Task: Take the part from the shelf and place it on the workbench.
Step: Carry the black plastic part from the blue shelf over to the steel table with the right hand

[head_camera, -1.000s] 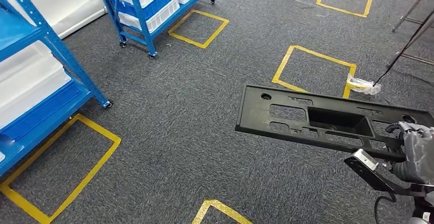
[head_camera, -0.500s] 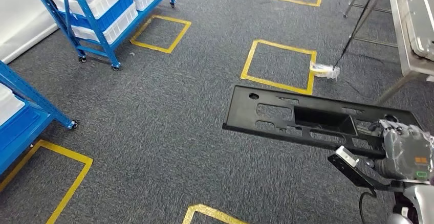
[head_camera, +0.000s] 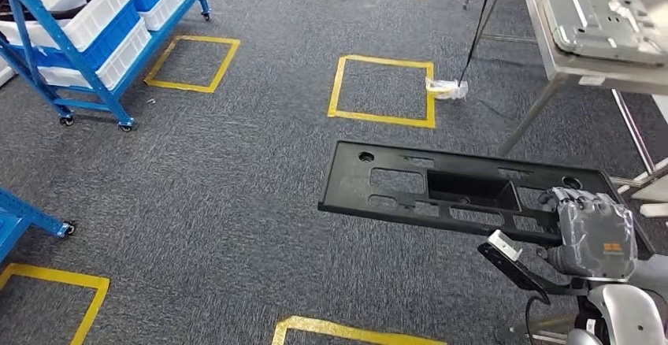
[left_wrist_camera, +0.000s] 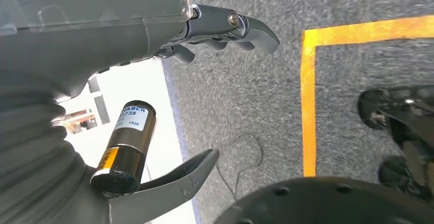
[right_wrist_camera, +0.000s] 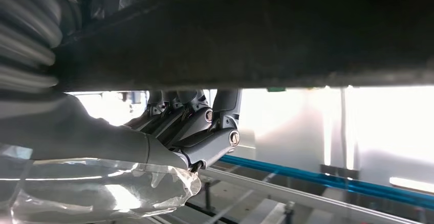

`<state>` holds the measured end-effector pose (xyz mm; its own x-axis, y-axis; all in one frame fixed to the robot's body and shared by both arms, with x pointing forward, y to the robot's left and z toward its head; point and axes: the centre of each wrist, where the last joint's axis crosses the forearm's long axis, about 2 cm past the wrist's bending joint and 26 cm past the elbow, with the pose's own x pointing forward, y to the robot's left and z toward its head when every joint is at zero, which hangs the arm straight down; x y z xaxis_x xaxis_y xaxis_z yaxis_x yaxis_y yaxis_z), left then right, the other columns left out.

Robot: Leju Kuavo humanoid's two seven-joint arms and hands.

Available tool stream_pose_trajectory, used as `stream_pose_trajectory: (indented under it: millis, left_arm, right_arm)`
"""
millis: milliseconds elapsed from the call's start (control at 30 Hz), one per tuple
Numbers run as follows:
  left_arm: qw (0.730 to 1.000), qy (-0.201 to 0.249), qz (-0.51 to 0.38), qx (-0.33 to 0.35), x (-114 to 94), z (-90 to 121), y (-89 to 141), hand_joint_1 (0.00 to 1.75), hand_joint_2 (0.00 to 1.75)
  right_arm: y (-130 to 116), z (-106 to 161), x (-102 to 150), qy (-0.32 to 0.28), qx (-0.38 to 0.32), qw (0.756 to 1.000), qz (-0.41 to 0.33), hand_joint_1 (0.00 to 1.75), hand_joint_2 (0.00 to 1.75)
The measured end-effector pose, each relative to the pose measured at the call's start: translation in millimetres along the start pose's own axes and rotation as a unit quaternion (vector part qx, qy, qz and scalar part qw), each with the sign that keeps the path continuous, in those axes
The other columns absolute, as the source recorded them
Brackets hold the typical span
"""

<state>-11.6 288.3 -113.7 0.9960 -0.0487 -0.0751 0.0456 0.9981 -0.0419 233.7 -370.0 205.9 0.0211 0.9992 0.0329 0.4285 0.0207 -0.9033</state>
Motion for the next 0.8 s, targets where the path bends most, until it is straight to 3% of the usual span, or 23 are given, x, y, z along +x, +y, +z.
stream_pose_trajectory:
  millis: [300,800]
  left_arm:
    - [1.0,0.002,-0.008,0.002,-1.6,-0.1,2.6,0.0,1.75]
    - [1.0,-0.001,-0.022,0.007,-3.7,-0.5,-1.1,0.0,1.75]
  right_arm:
    - [0.7,7.1,0.3,0.006,0.004,1.0,-0.01,1.75,1.75]
    - [-17.0,29.1,-33.9,0.028,-0.003,1.0,0.003,1.75,1.75]
